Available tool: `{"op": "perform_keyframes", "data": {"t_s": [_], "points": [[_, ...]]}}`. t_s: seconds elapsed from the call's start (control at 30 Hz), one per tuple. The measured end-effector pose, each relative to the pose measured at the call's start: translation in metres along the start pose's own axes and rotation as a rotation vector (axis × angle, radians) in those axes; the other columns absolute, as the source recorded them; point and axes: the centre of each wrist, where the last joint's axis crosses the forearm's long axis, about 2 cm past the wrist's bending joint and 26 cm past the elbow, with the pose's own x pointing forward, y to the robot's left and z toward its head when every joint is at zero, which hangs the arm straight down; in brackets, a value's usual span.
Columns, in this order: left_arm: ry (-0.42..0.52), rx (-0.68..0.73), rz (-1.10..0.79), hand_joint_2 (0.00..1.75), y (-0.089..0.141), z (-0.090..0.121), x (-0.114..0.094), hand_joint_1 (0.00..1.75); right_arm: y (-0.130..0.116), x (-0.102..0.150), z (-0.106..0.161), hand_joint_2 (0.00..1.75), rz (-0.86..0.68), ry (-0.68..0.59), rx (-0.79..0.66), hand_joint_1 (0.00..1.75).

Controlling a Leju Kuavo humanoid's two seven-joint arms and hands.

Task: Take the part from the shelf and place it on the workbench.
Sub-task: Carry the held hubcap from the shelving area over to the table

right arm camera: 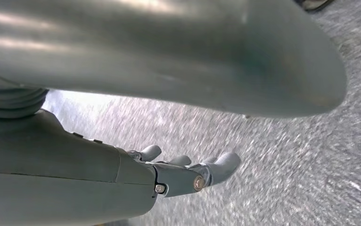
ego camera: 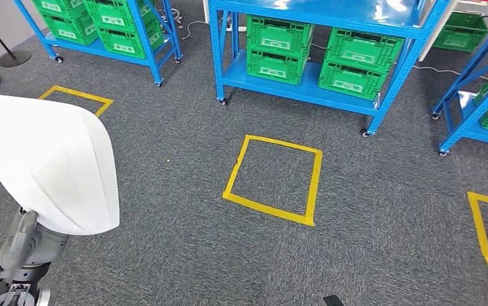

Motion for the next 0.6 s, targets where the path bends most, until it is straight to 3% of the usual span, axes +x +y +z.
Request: {"op": "perform_keyframes", "data": {"t_s": [0.13, 0.33, 0.6], "points": [[-0.036, 0.003, -0.035, 1.75, -0.01, 0.013, 0.011, 1.75, -0.004, 0.001, 0.0, 0.0, 0.03, -0.008, -0.004, 0.0], [-0.054, 0.004, -0.034, 1.75, -0.015, 0.014, 0.014, 1.75, -0.006, -0.003, 0.0, 0.0, 0.0, 0.059, -0.01, 0.0], [-0.102, 0.032, -0.064, 1.75, -0.011, 0.017, 0.024, 1.75, -0.001, -0.001, 0.0, 0.0, 0.009, 0.039, 0.0, 0.0]]}}
